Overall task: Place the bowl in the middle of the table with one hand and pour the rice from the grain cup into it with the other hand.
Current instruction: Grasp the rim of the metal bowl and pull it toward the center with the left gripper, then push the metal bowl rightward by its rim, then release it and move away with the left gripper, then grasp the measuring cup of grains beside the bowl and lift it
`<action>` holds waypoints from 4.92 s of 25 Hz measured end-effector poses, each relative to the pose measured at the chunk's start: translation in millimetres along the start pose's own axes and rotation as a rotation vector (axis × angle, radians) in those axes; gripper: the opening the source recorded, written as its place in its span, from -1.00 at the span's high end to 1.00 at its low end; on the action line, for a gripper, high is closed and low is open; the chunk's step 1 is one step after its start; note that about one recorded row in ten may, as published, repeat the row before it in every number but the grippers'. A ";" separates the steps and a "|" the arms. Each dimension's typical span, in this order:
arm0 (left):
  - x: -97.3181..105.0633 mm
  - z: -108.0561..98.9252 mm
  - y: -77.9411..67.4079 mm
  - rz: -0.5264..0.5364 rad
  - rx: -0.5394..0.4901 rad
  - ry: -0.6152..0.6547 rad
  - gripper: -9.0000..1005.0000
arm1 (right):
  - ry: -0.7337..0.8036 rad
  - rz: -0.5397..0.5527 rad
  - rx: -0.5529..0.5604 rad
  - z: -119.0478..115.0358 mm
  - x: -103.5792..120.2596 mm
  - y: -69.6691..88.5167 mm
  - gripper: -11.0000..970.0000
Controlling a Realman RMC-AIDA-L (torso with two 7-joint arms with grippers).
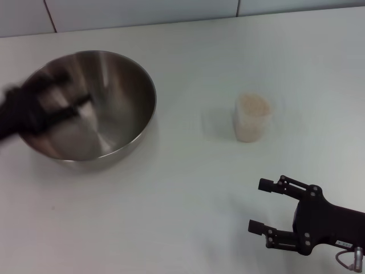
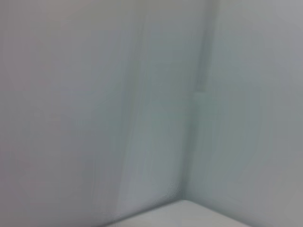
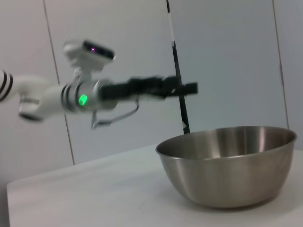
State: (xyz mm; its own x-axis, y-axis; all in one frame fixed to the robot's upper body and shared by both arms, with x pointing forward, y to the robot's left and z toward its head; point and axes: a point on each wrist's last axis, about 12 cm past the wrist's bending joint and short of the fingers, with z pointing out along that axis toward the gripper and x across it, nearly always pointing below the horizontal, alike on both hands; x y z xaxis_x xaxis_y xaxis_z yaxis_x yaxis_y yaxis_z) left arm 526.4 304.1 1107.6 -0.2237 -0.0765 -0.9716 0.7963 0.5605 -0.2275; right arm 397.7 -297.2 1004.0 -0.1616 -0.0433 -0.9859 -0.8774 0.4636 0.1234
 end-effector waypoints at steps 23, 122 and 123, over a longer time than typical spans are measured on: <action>-37.3 37.2 44.3 -0.140 -0.433 0.563 -0.59 | -0.010 0.010 -0.014 4.2 -3.6 -3.5 -0.60; -26.7 32.7 6.6 0.143 0.062 0.488 -0.64 | 0.009 0.003 0.684 11.3 4.1 -70.6 -0.40; -26.6 32.7 6.5 0.143 0.063 0.489 -0.64 | 0.018 0.002 0.678 15.5 3.4 -73.2 -0.40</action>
State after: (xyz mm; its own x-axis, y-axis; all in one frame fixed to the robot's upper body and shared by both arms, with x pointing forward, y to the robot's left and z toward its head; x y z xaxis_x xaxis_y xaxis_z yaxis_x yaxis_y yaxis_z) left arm 555.9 282.7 1129.9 -0.3351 0.3999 -0.8531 0.8669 0.4855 -0.1130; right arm 468.4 -317.6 989.8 -0.1755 -0.0543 -0.9830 -0.4011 0.9158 0.0211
